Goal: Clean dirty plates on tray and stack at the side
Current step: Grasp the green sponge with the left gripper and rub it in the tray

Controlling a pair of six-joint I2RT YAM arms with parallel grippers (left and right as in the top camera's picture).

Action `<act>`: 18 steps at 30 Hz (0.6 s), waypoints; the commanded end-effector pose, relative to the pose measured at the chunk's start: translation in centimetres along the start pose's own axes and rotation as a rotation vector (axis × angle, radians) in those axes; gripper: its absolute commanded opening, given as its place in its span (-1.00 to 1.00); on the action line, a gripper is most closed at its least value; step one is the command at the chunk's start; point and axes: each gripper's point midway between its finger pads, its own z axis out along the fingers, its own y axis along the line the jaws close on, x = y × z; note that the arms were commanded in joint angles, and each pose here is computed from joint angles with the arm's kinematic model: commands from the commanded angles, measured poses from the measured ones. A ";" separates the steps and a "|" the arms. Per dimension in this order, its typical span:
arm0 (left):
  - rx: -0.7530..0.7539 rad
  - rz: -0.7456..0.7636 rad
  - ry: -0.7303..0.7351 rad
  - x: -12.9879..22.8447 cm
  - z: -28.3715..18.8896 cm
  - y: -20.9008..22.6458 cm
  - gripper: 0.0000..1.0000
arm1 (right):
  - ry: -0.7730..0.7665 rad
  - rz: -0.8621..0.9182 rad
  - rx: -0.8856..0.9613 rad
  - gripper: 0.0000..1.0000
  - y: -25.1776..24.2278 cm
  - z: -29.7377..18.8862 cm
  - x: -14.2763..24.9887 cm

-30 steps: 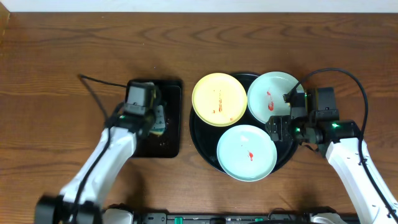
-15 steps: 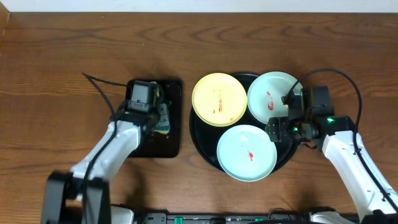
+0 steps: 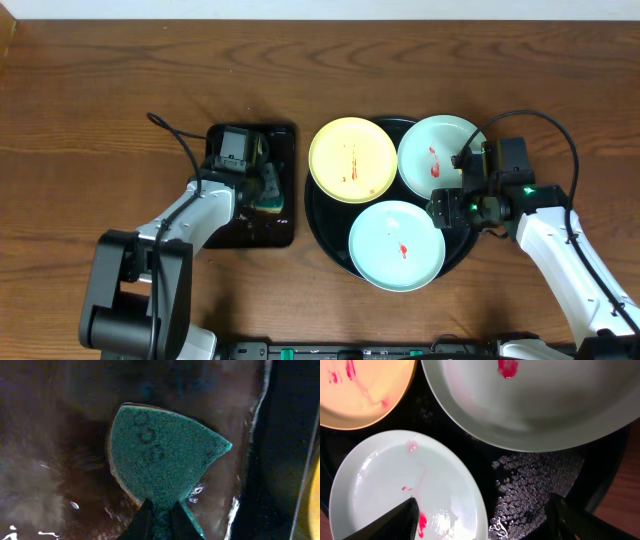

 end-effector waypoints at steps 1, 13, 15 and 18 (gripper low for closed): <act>-0.002 -0.063 0.104 2.9 1.7 0.7 -0.85 | -0.004 0.002 -0.001 0.60 0.2 0.0 -0.3; 0.029 -0.008 0.130 4.1 1.8 -1.1 -0.85 | -0.001 0.003 0.000 0.61 0.2 0.0 -0.2; 0.030 0.003 0.137 4.4 1.8 -1.4 -0.85 | 0.000 0.003 0.000 0.61 0.2 0.0 -0.2; 0.030 0.006 0.140 4.5 1.8 -1.5 -0.85 | 0.001 0.003 0.000 0.62 0.2 0.0 -0.1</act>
